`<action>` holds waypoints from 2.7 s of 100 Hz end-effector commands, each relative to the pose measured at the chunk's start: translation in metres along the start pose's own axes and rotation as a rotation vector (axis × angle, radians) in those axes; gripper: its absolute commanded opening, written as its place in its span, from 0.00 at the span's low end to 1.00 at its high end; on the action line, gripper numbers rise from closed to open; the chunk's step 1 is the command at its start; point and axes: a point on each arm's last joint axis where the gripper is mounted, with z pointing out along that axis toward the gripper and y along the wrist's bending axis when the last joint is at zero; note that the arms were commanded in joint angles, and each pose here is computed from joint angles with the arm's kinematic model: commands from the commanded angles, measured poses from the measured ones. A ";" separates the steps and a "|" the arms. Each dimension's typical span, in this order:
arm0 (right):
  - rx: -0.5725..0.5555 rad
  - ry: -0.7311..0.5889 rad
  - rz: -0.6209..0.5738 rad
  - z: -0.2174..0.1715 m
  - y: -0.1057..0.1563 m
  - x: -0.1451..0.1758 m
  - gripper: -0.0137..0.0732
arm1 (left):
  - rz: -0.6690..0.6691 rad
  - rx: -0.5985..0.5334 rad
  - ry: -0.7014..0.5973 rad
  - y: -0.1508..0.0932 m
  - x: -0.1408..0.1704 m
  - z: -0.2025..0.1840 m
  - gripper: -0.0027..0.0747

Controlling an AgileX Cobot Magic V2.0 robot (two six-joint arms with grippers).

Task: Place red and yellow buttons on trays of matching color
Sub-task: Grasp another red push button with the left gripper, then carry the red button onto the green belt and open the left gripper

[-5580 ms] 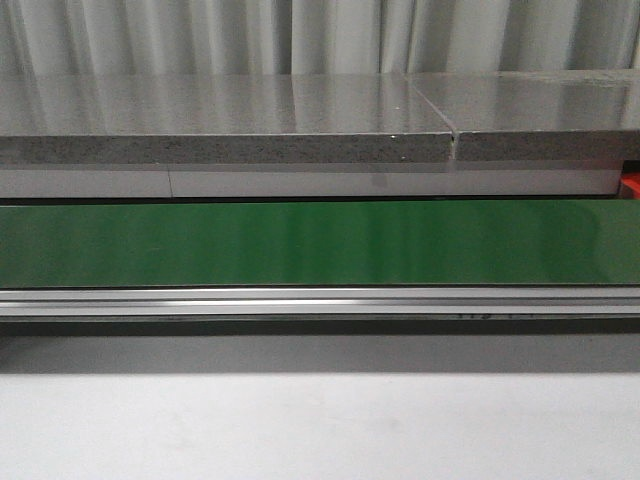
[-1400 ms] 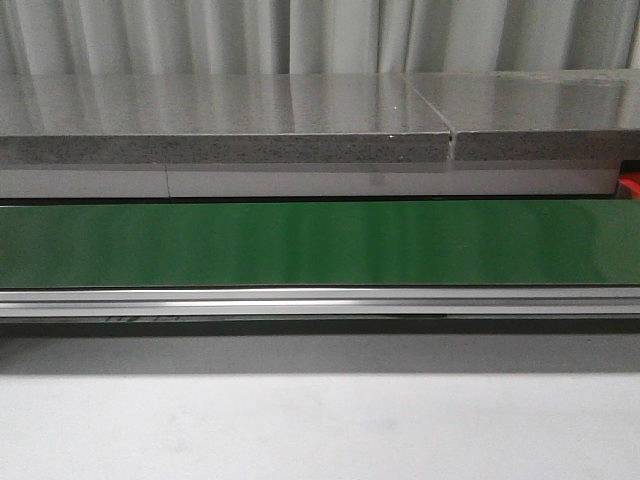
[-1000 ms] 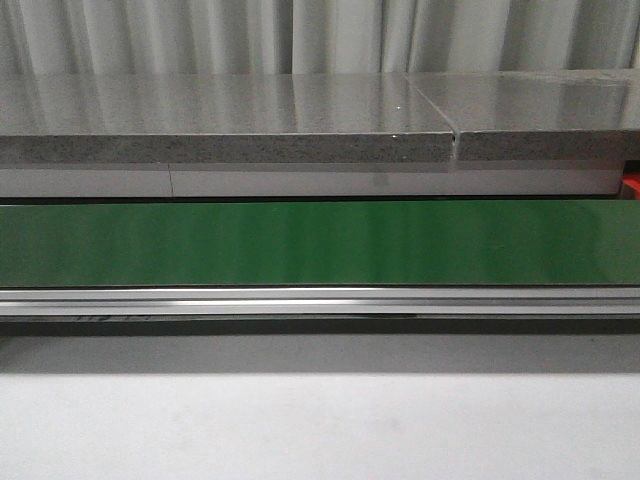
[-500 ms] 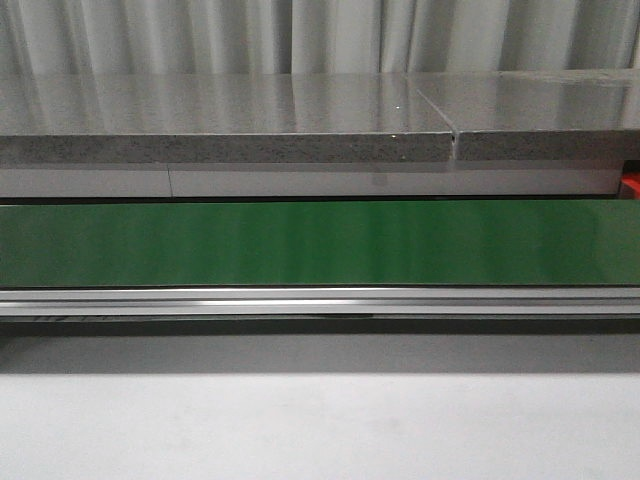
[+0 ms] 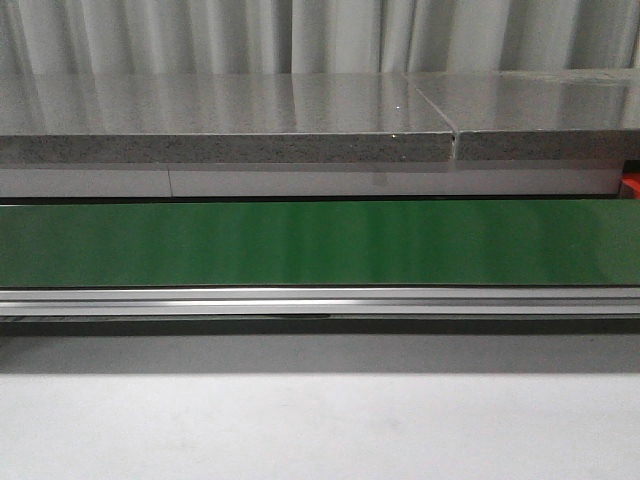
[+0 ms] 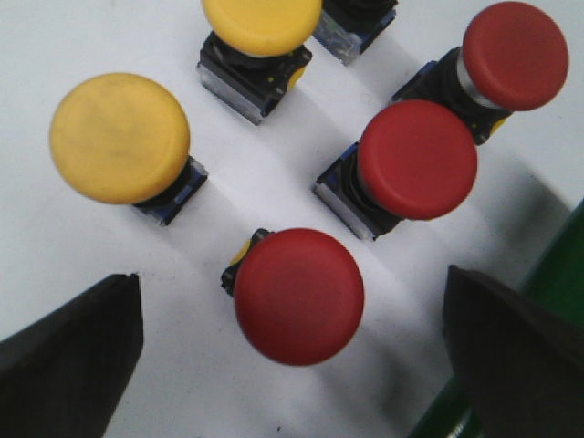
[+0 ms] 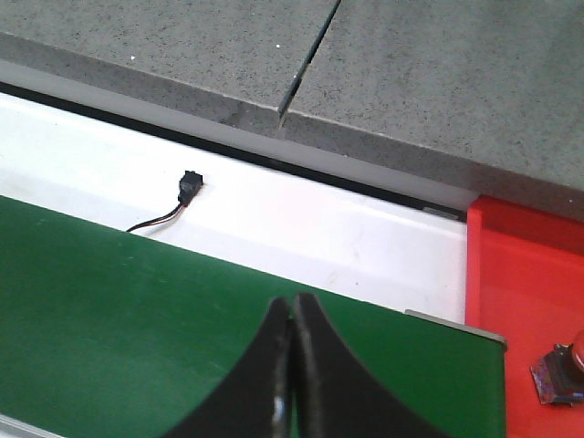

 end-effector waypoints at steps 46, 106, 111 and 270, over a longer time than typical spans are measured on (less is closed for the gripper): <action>0.029 -0.096 -0.006 -0.008 -0.002 -0.014 0.08 | -0.026 0.026 -0.058 -0.007 -0.021 0.014 0.75; 0.029 -0.096 -0.006 -0.008 -0.002 -0.014 0.08 | 0.020 0.070 -0.114 -0.020 -0.022 -0.028 0.01; 0.029 -0.096 -0.006 -0.008 -0.002 -0.014 0.08 | 0.046 0.089 -0.145 -0.025 -0.022 -0.041 0.01; 0.029 -0.096 -0.006 -0.008 -0.002 -0.014 0.08 | 0.400 0.234 -0.105 -0.093 -0.005 -0.074 0.68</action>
